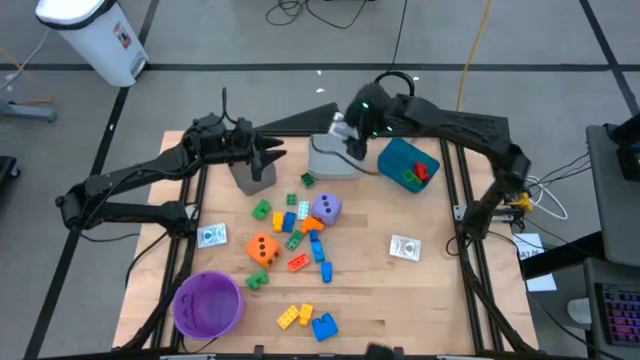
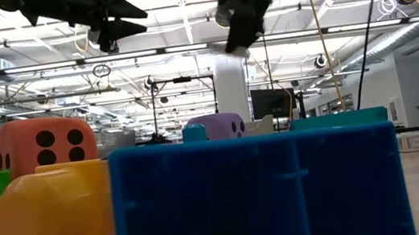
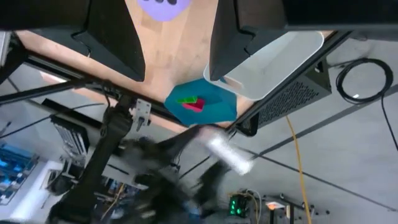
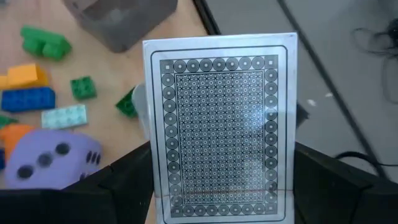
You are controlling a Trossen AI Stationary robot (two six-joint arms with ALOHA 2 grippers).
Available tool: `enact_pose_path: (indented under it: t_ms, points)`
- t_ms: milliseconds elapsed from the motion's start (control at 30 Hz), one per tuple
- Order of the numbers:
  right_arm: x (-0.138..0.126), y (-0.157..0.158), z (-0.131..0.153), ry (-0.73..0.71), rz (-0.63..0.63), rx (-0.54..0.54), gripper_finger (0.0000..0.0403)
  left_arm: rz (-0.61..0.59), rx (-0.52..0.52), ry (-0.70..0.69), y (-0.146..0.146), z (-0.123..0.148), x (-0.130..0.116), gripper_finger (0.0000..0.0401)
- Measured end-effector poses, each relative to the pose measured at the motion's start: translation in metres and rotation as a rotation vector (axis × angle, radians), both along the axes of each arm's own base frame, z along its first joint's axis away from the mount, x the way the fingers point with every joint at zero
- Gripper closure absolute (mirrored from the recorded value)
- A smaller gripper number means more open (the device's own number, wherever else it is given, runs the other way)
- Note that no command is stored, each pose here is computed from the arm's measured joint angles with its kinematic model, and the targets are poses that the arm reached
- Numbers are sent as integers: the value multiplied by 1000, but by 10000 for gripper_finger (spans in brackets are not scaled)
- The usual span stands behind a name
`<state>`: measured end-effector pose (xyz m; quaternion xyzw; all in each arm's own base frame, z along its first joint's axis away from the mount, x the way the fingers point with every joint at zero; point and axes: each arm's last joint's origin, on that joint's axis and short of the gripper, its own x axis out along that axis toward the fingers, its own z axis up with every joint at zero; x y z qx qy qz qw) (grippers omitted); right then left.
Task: Pick & Place Toys
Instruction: Put the black deck of cards into the gray bin
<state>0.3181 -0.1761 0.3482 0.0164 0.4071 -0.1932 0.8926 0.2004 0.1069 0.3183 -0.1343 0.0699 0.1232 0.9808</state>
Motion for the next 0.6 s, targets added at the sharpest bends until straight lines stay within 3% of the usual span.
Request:
enact_pose_path:
  t_ms: [233, 400, 600]
  points:
    - [23, -44, -54, 113, 52, 75, 103, -19, -19, -23, -1, 2, 0, 212]
    - [38, -51, -93, 204, 76, 127, 103, -18, -40, -27, -1, 2, 0, 212]
    - [48, -54, -119, 245, 82, 154, 103, -18, -41, -27, -1, 2, 0, 212]
